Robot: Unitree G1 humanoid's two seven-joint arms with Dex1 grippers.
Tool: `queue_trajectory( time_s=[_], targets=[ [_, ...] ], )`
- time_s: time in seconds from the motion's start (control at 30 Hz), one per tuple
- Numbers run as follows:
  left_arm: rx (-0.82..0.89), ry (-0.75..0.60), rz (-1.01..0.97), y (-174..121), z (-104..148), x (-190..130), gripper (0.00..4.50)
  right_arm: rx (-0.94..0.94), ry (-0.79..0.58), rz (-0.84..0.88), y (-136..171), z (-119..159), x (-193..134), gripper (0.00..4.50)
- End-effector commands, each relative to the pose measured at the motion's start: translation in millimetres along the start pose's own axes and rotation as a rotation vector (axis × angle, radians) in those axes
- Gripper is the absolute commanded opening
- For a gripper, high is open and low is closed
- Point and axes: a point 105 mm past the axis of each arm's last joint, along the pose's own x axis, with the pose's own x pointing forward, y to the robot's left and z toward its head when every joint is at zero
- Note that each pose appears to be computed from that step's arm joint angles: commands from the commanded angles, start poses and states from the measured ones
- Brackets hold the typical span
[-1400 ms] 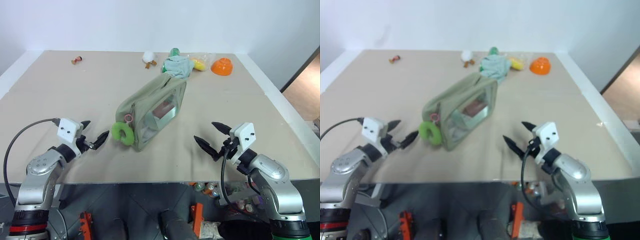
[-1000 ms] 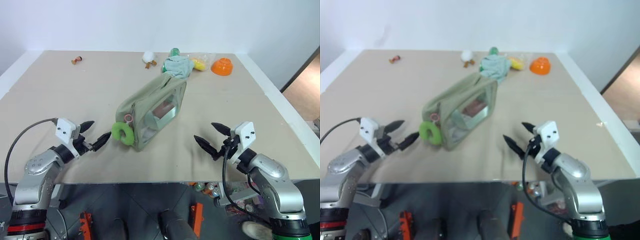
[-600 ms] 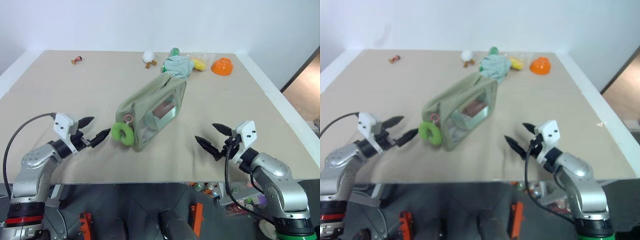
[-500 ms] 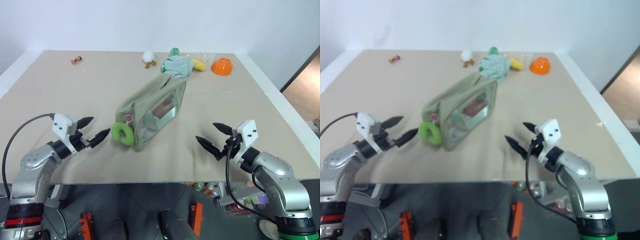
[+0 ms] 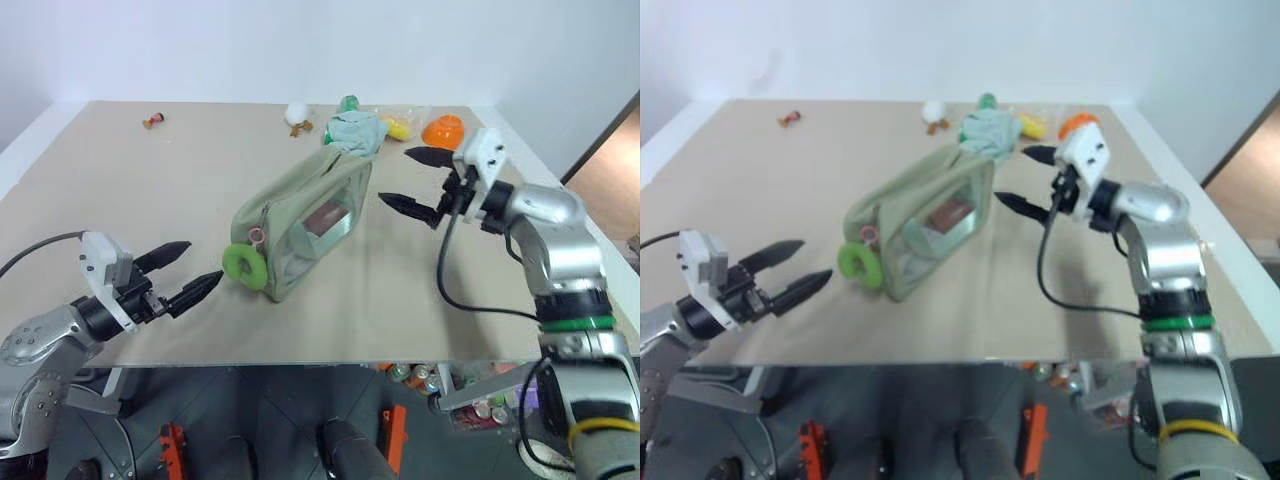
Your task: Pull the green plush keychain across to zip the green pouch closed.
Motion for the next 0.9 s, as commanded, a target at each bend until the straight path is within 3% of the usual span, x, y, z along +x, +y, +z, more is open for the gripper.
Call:
queue_trajectory(
  time_s=[0.03,0.2,0.37,0.5,0.53,0.8,0.9],
  targets=[
    [0.055,-0.049,-0.037,-11.0,21.1,9.1,4.47,-0.103,0.001,0.070,-8.5,10.3,18.7,4.50],
    [0.043,-0.055,-0.038,-19.5,20.3,14.8,4.47,-0.176,0.020,0.165,-2.1,17.1,41.7,4.50],
    [0.046,-0.058,-0.022,-19.9,19.1,18.2,4.47,-0.213,0.081,0.232,10.2,3.0,50.3,4.50],
    [0.053,-0.064,-0.004,-17.2,18.9,19.1,4.50,-0.201,0.049,0.221,8.1,8.3,51.5,3.41],
    [0.051,-0.070,0.007,-15.3,18.9,18.9,4.50,-0.206,0.047,0.224,7.8,9.2,50.7,2.93],
    [0.054,-0.097,0.046,1.0,18.2,24.1,4.50,-0.232,0.027,0.246,5.4,12.0,37.0,0.40],
    [0.062,-0.101,0.037,4.2,18.7,29.9,4.50,-0.255,0.005,0.260,6.5,16.1,33.3,0.40]
  ],
)
